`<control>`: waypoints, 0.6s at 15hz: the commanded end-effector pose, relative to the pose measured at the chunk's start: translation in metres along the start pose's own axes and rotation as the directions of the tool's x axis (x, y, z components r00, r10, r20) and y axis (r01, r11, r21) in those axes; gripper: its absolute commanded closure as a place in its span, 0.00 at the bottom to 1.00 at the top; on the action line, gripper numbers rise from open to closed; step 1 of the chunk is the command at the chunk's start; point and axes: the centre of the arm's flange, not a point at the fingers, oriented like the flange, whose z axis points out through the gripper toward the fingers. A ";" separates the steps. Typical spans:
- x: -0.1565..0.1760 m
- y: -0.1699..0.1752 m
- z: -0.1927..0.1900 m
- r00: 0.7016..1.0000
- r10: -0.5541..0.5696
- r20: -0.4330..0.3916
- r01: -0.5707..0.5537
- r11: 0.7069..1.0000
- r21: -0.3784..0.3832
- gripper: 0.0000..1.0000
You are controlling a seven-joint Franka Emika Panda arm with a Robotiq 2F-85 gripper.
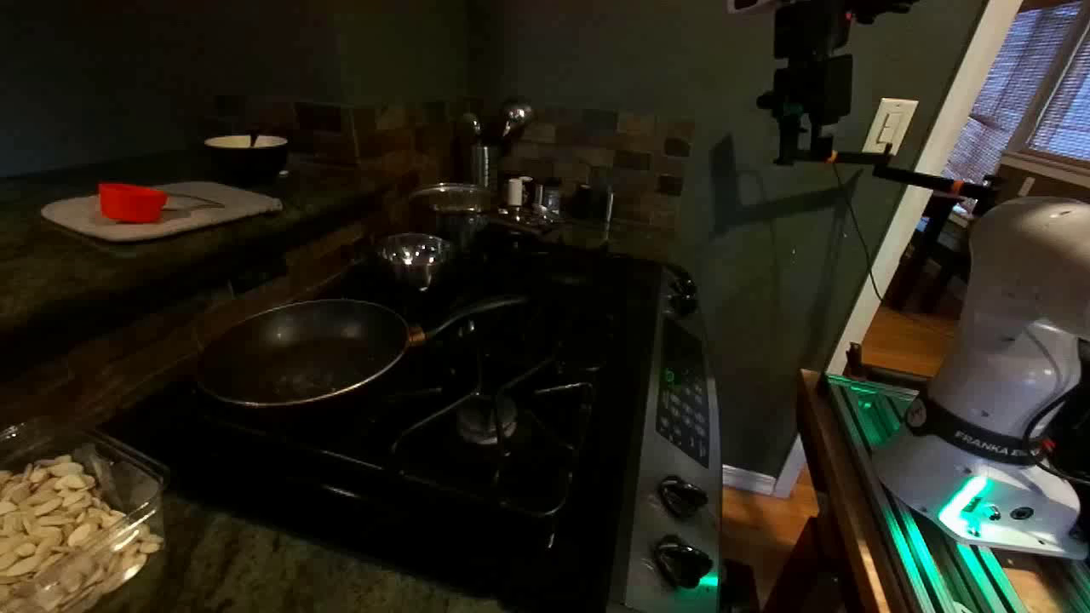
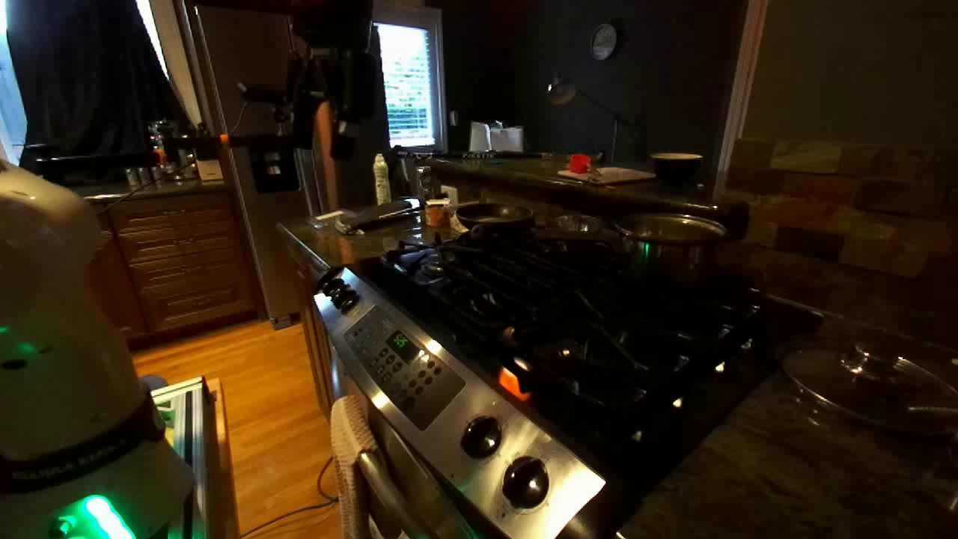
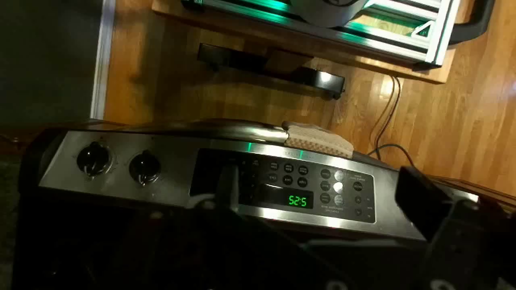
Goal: Slide the silver pot to the bottom right stove plate
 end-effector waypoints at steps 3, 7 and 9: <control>0.006 0.000 -0.001 1.000 0.008 -0.005 -0.008 1.000 -0.009 0.00; 0.066 -0.009 -0.027 0.999 0.051 0.002 -0.051 0.999 0.013 0.00; 0.100 -0.018 -0.039 0.994 0.111 -0.015 -0.110 0.993 0.041 0.00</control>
